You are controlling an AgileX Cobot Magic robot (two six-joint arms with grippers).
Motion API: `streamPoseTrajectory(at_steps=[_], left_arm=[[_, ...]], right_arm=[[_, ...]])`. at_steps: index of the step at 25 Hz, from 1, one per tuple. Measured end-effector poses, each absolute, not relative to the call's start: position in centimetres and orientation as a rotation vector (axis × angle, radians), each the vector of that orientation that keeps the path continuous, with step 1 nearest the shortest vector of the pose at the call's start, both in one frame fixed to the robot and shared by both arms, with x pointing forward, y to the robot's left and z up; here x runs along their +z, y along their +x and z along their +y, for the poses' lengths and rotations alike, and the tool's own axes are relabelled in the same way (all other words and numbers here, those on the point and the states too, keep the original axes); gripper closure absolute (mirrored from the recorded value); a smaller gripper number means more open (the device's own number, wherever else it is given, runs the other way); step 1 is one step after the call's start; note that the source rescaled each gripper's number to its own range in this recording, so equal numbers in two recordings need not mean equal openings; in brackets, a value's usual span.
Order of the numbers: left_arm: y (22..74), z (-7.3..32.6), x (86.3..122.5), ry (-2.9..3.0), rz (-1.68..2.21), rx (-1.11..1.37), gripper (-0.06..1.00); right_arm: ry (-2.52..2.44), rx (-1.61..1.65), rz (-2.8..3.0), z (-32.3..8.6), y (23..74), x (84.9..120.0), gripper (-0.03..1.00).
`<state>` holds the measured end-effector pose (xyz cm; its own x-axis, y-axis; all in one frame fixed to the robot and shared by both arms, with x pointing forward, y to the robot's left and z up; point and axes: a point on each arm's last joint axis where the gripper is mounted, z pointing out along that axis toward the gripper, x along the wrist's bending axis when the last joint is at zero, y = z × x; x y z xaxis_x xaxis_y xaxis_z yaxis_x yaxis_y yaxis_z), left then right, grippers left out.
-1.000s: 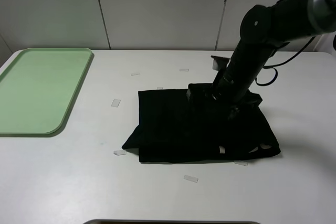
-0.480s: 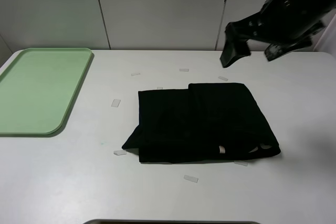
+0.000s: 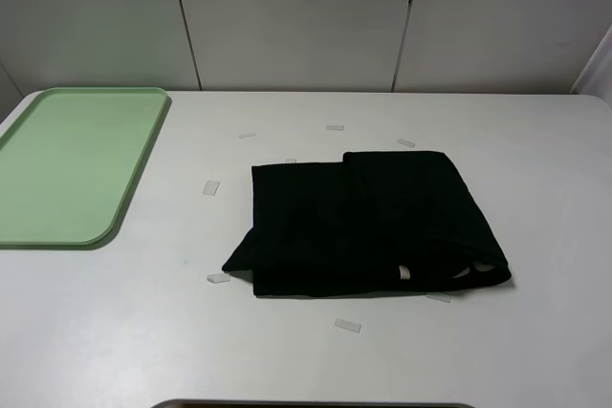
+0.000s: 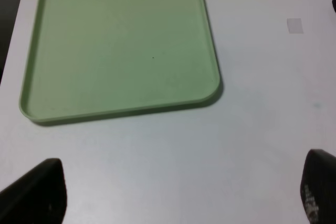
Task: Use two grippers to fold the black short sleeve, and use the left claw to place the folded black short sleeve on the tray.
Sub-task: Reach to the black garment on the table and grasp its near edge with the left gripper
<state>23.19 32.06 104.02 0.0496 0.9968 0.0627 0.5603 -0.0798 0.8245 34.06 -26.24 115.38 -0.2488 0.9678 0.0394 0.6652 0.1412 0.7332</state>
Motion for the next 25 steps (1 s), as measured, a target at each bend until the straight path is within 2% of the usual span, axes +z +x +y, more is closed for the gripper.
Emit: streamPoseTrajectory(at_steps=[5, 11, 25], left_arm=[[23.2, 32.1, 104.0, 1.710, 1.574, 0.899, 0.07], [23.2, 32.1, 104.0, 1.710, 1.574, 0.899, 0.07], [23.2, 32.1, 104.0, 1.710, 1.574, 0.899, 0.07]], right_arm=[[1.466, 1.062, 1.910, -28.7, 27.9, 116.2, -0.03], [1.373, 1.212, 1.831, -30.7, 22.9, 116.0, -0.03], [1.178, 1.382, 1.607, -33.9, 16.3, 114.5, -0.03]])
